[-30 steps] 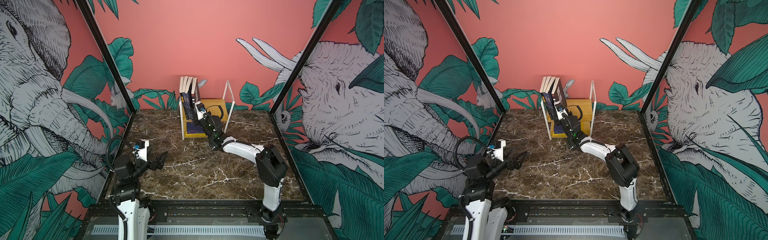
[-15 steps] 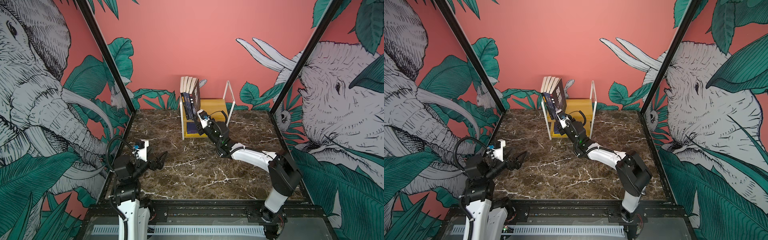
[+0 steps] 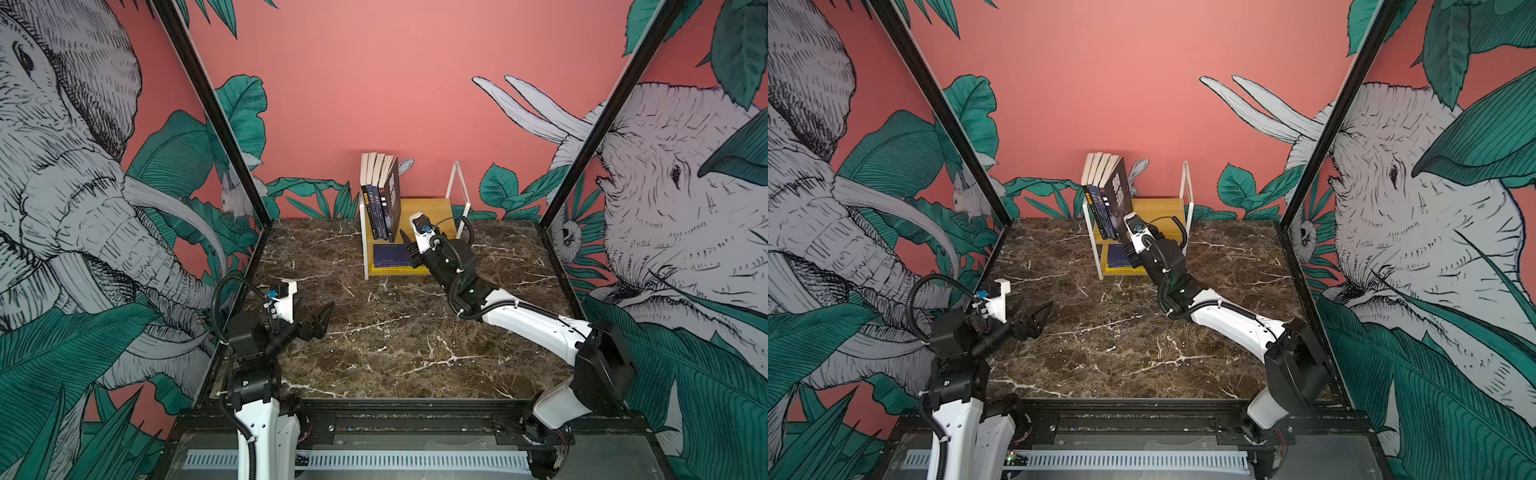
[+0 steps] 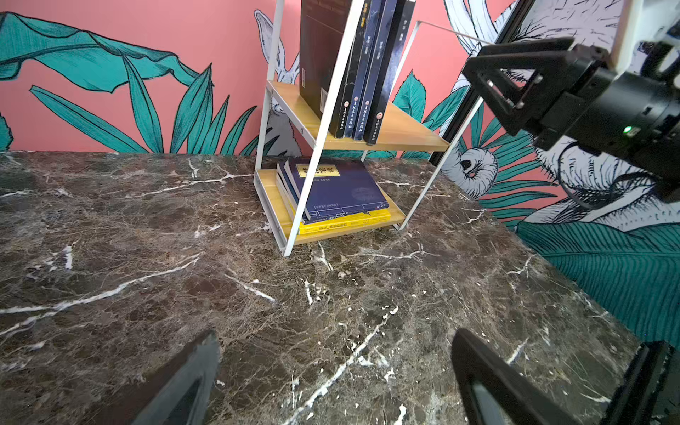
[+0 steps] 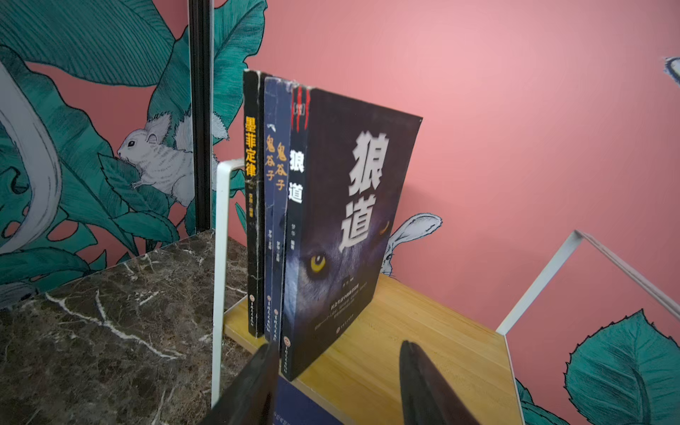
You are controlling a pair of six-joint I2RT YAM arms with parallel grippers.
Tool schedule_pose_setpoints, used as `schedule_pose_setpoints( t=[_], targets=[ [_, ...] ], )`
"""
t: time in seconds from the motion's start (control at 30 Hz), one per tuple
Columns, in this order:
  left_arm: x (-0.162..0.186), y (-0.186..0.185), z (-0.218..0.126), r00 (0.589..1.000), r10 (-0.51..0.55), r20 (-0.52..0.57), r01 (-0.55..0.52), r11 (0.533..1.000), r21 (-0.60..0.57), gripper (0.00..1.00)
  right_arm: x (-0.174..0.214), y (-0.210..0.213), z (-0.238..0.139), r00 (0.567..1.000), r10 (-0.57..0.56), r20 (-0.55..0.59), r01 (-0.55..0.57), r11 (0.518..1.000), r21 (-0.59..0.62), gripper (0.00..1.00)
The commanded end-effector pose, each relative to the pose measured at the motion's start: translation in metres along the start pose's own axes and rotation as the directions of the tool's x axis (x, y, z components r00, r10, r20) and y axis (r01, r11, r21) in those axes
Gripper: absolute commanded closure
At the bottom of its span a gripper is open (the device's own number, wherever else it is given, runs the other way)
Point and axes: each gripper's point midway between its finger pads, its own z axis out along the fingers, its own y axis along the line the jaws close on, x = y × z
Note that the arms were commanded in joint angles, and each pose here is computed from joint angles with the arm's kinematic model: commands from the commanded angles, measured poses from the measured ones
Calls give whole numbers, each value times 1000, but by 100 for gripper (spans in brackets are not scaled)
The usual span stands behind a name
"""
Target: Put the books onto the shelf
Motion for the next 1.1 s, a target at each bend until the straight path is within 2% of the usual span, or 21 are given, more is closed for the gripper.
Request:
schedule_pose_setpoints(
  t=[0.0, 0.2, 0.27, 0.53, 0.7, 0.87, 1.07],
  targets=[
    [-1, 3, -2, 1000, 30, 1, -30, 999, -25, 0, -20, -18, -11, 1000, 22, -1, -22, 998, 58, 38],
    [-1, 15, -3, 999, 40, -13, -41, 994, -98, 1, -24, -41, -57, 999, 34, -34, -30, 994, 108, 18],
    [-1, 17, -2, 999, 51, -6, -52, 993, -103, 0, -20, -48, -76, 999, 22, -46, -16, 992, 121, 2],
    [-2, 33, -3, 999, 47, -24, -51, 982, -180, 0, 2, -81, -144, 994, -26, -105, 48, 975, 215, 1],
    [-2, 51, -2, 998, 36, -54, -49, 964, -262, 0, 26, -106, -181, 987, -27, -156, 77, 943, 324, 1],
    [-3, 69, 8, 994, 84, -68, -101, 948, -303, 0, 64, -131, -215, 975, -17, -223, 113, 898, 426, 0],
    [3, 99, 27, 989, 125, -83, -147, 924, -352, 0, 127, -155, -233, 938, 31, -344, 158, 847, 507, 0]
  ],
)
